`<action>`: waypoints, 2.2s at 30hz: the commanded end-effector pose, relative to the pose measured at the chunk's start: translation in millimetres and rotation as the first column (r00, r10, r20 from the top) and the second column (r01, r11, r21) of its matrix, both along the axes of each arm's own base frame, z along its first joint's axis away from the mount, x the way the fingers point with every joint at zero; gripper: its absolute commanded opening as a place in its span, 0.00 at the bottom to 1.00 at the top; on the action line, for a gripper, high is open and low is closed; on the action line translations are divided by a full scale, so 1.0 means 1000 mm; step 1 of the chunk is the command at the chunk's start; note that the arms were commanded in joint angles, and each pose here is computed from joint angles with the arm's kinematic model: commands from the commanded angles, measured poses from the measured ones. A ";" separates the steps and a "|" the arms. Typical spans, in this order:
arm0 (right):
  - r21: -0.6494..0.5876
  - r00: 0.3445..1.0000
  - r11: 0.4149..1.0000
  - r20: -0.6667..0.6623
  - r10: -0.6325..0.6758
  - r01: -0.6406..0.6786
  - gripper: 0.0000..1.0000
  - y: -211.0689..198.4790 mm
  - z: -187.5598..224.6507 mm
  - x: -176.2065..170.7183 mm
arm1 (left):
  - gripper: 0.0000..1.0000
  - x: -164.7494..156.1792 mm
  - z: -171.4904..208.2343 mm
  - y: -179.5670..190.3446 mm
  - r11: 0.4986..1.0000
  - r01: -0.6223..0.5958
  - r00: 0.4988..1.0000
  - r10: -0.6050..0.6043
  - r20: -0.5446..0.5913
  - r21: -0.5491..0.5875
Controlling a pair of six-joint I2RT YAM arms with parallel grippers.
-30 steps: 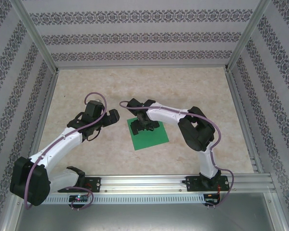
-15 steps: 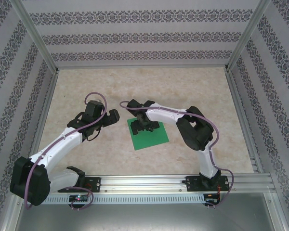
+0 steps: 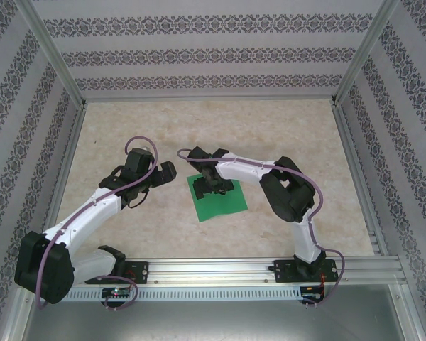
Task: Fold a paper plane with a square sheet of paper (pick it up from the middle)
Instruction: Fold the square sheet of paper in half at the center of the table.
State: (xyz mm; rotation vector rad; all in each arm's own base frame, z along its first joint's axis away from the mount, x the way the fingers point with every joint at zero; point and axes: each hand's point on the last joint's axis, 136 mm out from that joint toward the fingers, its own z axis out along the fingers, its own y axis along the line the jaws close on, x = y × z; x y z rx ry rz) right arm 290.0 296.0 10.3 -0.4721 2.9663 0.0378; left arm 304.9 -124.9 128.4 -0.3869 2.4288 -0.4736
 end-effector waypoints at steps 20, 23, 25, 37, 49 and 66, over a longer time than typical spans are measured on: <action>0.253 0.993 0.966 0.089 -0.079 0.054 0.51 0.025 0.072 0.015 | 1.00 0.004 0.021 -0.009 0.999 0.034 0.998 -0.033 0.049 -0.016; 0.378 0.990 0.923 0.083 -0.115 0.075 0.48 0.036 0.091 0.017 | 1.00 0.004 0.023 -0.009 0.999 0.034 0.998 -0.033 0.055 -0.017; 0.488 0.985 0.867 0.073 -0.154 0.099 0.48 0.045 0.106 0.022 | 1.00 0.004 0.025 -0.009 0.999 0.034 0.998 -0.033 0.059 -0.018; 0.789 0.894 0.525 -0.066 -0.444 0.319 0.50 0.028 0.110 0.052 | 1.00 0.007 0.036 -0.015 0.998 0.055 0.996 -0.052 0.078 -0.043; 0.640 0.870 0.654 -0.047 -0.490 0.403 0.56 -0.027 0.057 0.018 | 1.00 0.009 0.034 -0.029 0.990 0.106 0.992 -0.099 0.074 -0.089; 0.467 0.824 0.728 -0.001 -0.567 0.502 0.70 -0.080 0.038 0.006 | 1.00 0.010 0.036 -0.066 0.963 0.252 0.967 -0.247 0.063 -0.095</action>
